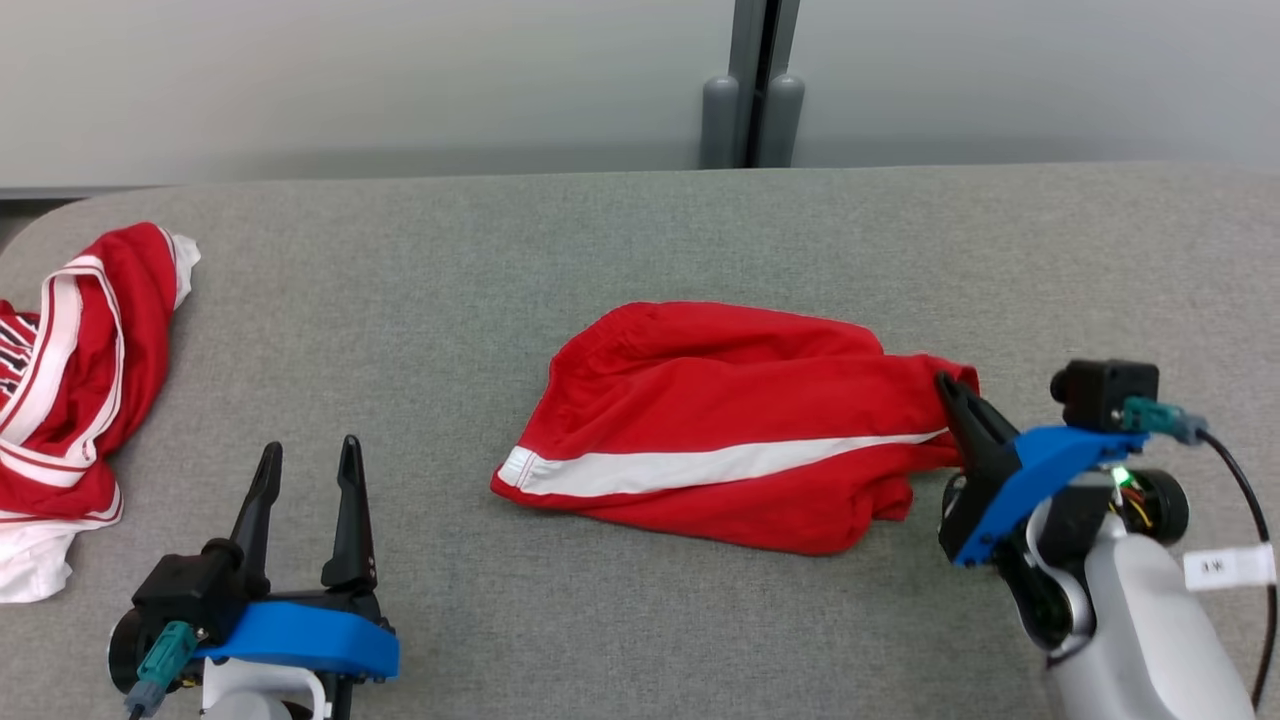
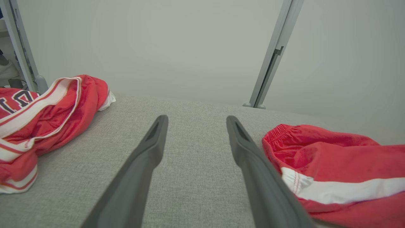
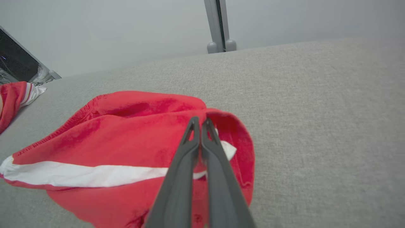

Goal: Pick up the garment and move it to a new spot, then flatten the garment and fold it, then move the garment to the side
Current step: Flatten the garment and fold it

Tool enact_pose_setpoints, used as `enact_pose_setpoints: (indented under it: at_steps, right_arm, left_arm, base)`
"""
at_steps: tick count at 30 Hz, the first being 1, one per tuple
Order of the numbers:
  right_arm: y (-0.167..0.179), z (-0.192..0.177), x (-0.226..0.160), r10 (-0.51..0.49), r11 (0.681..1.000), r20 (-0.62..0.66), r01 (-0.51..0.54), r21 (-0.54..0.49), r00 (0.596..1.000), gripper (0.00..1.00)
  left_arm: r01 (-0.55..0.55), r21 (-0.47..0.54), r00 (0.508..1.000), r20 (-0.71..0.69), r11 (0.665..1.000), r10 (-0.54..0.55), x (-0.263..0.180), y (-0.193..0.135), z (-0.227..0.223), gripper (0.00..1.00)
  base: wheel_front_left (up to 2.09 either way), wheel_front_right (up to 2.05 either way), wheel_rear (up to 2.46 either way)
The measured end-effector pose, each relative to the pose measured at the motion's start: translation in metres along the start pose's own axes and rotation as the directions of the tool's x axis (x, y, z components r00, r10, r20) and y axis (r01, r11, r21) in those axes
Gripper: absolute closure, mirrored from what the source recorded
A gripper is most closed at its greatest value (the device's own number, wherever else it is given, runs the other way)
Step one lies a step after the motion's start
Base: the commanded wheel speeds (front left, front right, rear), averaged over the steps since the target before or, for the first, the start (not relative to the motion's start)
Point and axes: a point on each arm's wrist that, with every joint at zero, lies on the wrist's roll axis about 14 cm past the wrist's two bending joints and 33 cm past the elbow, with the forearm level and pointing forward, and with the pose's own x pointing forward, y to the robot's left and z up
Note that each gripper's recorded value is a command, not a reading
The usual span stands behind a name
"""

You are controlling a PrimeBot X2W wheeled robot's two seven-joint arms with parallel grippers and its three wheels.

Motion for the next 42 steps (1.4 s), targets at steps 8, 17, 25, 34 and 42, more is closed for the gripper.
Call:
enact_pose_setpoints:
  at_steps: [8, 17, 25, 34, 42]
  right_arm:
    - [-0.008, -0.019, -0.064, -0.004, 0.995, -0.039, 0.008, 0.100, 0.999, 1.00]
    - [-0.037, -0.050, -0.070, -0.084, 0.986, -0.143, 0.103, 0.133, 0.986, 1.00]
    - [-0.028, -0.039, -0.009, -0.075, 0.996, -0.114, 0.079, 0.036, 0.991, 1.00]
    - [-0.023, -0.032, 0.010, -0.074, 0.997, -0.065, 0.075, 0.012, 0.995, 0.00]
    - [-0.044, -0.005, -0.024, -0.135, 0.990, 0.122, 0.140, -0.036, 0.983, 0.00]
  left_arm:
    - [0.012, 0.003, 1.000, 0.007, 1.000, -0.012, -0.003, -0.004, 0.002, 0.00]
    - [0.014, 0.005, 1.000, -0.008, 1.000, -0.014, 0.003, -0.004, -0.004, 0.00]
    - [0.007, 0.007, 1.000, -0.012, 1.000, -0.007, 0.009, 0.000, -0.005, 0.00]
    - [-0.018, 0.005, 1.000, -0.009, 1.000, 0.018, 0.000, 0.007, -0.003, 0.00]
    - [-0.028, -0.006, 1.000, 0.013, 1.000, 0.029, -0.008, 0.008, 0.004, 0.00]
  base:
    - [0.00, 0.00, 0.00]
    - [0.00, 0.00, 0.00]
    - [0.00, 0.00, 0.00]
    - [0.00, 0.00, 0.00]
    - [0.00, 0.00, 0.00]
